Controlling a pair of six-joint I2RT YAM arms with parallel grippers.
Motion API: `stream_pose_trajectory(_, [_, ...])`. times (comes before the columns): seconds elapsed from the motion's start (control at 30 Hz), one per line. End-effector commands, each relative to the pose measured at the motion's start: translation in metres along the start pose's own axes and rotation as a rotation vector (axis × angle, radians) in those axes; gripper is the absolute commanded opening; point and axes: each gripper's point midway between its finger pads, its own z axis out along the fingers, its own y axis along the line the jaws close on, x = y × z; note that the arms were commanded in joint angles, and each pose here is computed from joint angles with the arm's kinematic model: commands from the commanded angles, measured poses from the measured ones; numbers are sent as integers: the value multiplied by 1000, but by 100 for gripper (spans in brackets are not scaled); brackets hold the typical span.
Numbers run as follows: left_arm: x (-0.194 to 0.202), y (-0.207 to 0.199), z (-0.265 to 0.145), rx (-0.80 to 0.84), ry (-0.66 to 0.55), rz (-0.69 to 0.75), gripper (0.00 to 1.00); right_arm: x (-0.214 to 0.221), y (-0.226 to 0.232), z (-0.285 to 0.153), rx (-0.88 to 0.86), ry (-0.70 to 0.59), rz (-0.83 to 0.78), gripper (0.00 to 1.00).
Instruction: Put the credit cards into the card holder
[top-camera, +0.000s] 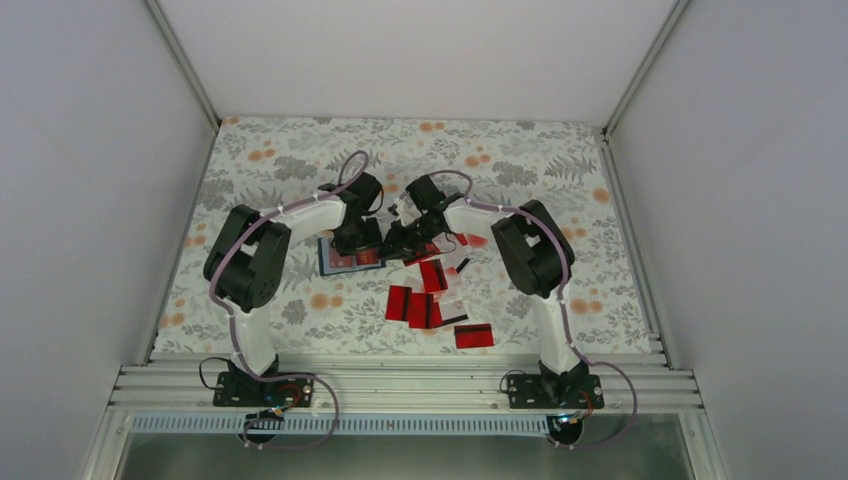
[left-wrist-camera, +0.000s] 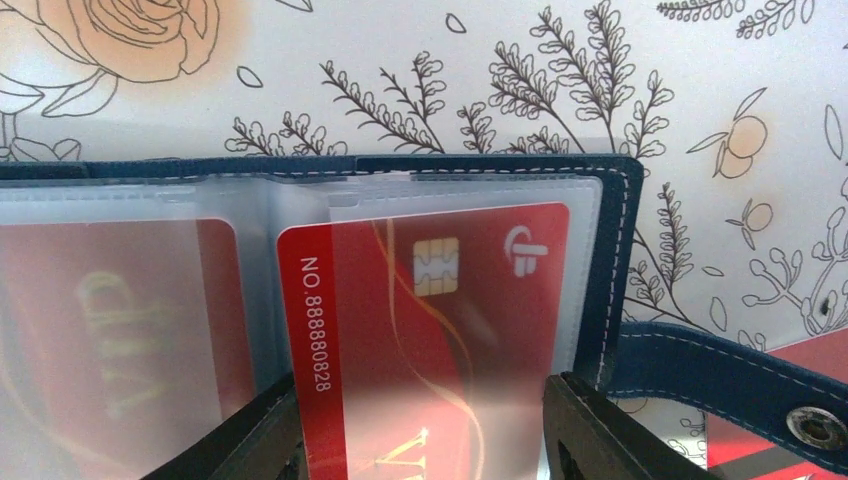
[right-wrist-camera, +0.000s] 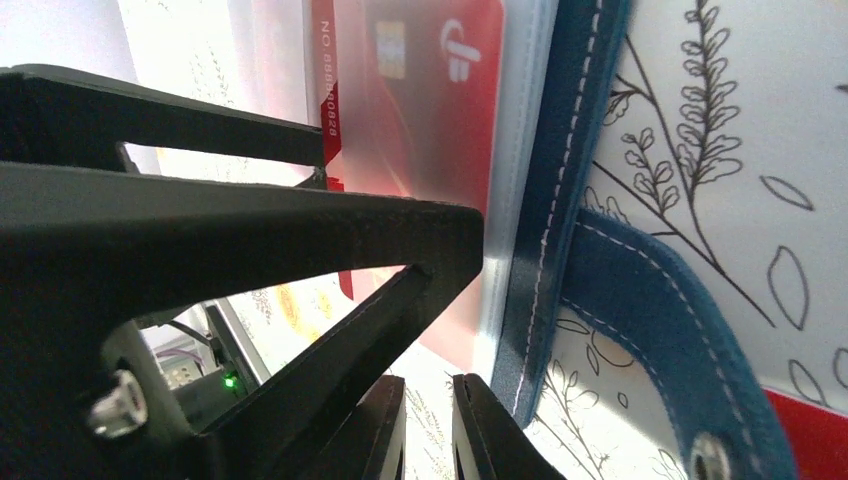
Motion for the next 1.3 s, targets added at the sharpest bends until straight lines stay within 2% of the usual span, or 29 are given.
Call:
stream_pose_trajectory(0.0, [33, -2, 26, -12, 116, 17, 55, -7, 38, -17, -56, -47, -133, 14])
stream_pose_trajectory(0.2, [26, -9, 19, -16, 90, 56, 53, -7, 40, -29, -38, -69, -150, 14])
stream_pose_trajectory(0.33, [23, -14, 9, -8, 62, 74, 67, -9, 42, -41, -15, -95, -159, 14])
stream_pose_trajectory(0.47, [19, -15, -5, -13, 28, 95, 73, -10, 39, -52, -1, -116, -157, 13])
stream_pose_trajectory(0.67, [18, -13, -23, -5, -16, 136, 75, -5, 32, -53, 18, -112, -144, 13])
stream_pose_trajectory(0.87, [13, -17, -60, 56, -107, 180, 81, -1, 34, -58, 18, -123, -141, 14])
stream_pose_trajectory(1.07, [15, 8, -85, 99, -165, 190, 82, 2, 46, -58, -26, -110, -165, 14])
stream_pose_trajectory(1.27, [12, 53, -81, 187, -154, 161, 78, 2, 57, -47, -45, -84, -177, 14])
